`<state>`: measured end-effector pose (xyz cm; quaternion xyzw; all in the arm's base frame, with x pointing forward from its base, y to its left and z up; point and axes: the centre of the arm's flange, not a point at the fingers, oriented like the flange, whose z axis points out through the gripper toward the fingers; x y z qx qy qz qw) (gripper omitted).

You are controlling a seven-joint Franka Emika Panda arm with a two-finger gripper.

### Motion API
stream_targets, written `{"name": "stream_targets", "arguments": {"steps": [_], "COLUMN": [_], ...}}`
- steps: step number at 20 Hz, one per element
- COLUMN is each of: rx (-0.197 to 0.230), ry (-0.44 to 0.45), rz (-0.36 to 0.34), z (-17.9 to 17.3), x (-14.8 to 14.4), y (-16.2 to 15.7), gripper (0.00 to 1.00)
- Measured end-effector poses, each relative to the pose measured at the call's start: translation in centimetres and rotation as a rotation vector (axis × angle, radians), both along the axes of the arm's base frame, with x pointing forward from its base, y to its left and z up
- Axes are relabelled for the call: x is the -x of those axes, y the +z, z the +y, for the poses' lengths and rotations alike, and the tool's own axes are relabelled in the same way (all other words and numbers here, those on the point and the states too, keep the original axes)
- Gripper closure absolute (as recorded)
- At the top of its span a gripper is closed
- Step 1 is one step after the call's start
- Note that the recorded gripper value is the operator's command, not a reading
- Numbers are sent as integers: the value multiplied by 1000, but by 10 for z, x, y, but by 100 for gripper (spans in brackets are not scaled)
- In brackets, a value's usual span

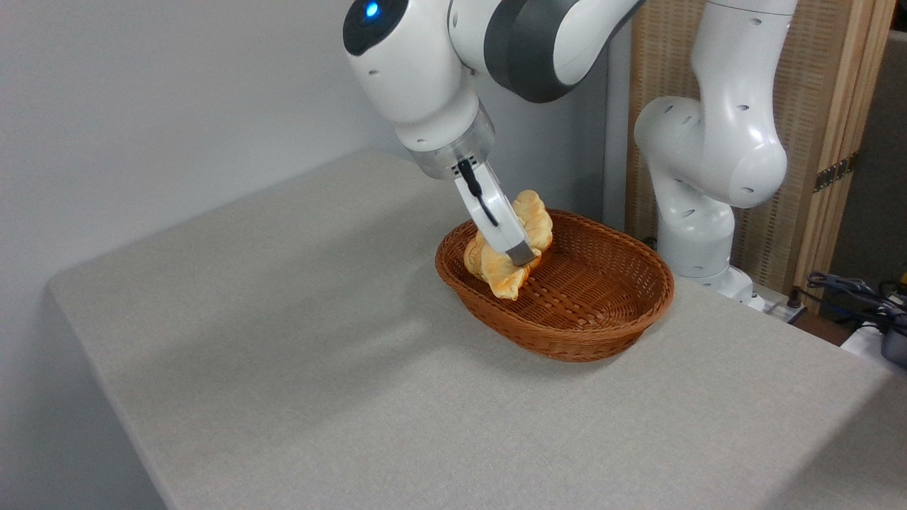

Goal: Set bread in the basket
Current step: 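Lift the held roll and carry it over the wicker basket, then open the gripper to release the roll and raise the gripper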

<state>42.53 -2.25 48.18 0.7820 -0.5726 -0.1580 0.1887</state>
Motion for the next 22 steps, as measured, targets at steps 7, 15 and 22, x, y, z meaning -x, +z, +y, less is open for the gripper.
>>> {"name": "stream_targets", "arguments": {"steps": [7,15,22], "rx": [19,24,10], "ry": [-58,-56,79], "rz": [4,-40,-376], "z": [-9,-7,4], "x": [2,-3,-44], "y": [-4,11,97], "gripper": [0,0,0]}}
